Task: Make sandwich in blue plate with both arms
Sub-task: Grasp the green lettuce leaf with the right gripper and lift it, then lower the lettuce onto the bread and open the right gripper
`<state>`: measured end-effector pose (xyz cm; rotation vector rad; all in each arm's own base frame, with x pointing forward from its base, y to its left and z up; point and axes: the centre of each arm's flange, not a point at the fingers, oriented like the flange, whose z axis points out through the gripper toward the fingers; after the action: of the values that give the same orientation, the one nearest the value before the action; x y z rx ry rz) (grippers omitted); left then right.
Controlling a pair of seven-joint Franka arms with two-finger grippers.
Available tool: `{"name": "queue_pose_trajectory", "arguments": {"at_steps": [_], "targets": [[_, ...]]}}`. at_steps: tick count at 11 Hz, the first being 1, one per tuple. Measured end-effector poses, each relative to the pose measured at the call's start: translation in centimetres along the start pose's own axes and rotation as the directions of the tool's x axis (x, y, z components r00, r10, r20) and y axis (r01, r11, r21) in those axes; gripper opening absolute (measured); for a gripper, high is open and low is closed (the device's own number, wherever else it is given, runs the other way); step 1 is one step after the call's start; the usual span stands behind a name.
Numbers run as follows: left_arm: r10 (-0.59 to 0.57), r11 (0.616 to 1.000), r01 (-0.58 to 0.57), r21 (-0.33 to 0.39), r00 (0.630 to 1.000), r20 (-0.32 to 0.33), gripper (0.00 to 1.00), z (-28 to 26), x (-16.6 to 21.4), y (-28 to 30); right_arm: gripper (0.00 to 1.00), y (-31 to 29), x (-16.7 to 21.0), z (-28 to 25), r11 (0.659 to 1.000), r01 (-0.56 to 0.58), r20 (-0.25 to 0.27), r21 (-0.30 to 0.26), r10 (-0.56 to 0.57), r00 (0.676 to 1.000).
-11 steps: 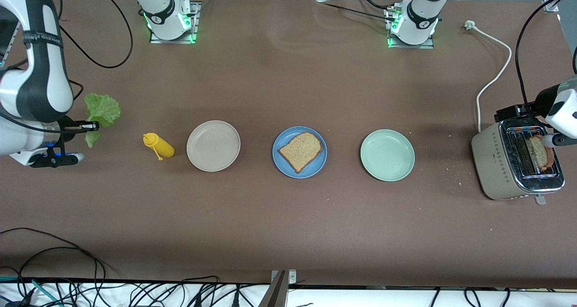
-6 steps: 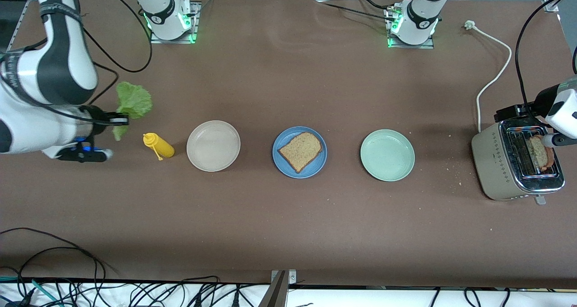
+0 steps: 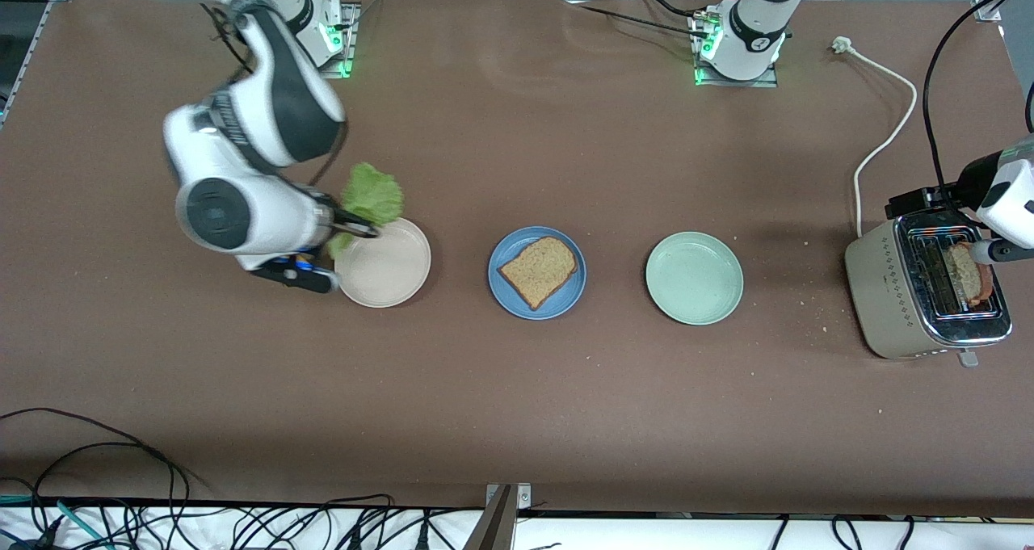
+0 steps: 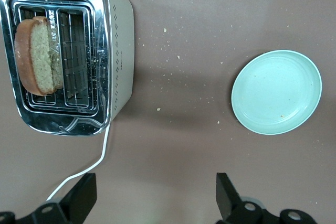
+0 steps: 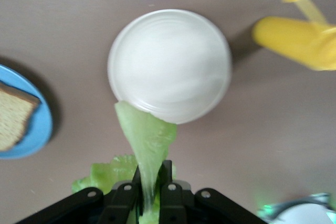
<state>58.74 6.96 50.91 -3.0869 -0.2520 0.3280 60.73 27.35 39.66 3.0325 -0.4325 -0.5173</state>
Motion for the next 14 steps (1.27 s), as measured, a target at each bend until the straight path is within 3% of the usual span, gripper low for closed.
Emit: {"name": "queue_pose_trajectory", "arguments": {"at_steps": [2,4,7,10,14], "targets": [[0.000,1.000,0.000,0.000,1.000,0.001,1.00,0.0,0.0,0.0,0.14,-7.5,-1.9,4.8,0.995,-0.093,-0.060,0.047,0.096,0.994],[0.000,1.000,0.000,0.000,1.000,0.002,1.00,0.1,0.0,0.0,0.14,-13.4,-3.1,9.7,0.968,-0.205,-0.103,0.141,0.221,0.970],[0.000,1.000,0.000,0.000,1.000,0.003,1.00,0.1,0.0,0.0,0.15,-19.4,-4.2,15.5,0.881,-0.337,-0.113,0.331,0.392,0.913],[0.000,1.000,0.000,0.000,1.000,0.004,1.00,0.1,0.0,0.0,0.22,-21.7,-4.5,18.9,0.835,-0.347,-0.109,0.426,0.428,0.897],[0.000,1.000,0.000,0.000,1.000,0.004,1.00,0.1,0.0,0.0,0.72,-22.3,-4.3,18.1,0.816,-0.333,-0.123,0.473,0.435,0.892]]}}
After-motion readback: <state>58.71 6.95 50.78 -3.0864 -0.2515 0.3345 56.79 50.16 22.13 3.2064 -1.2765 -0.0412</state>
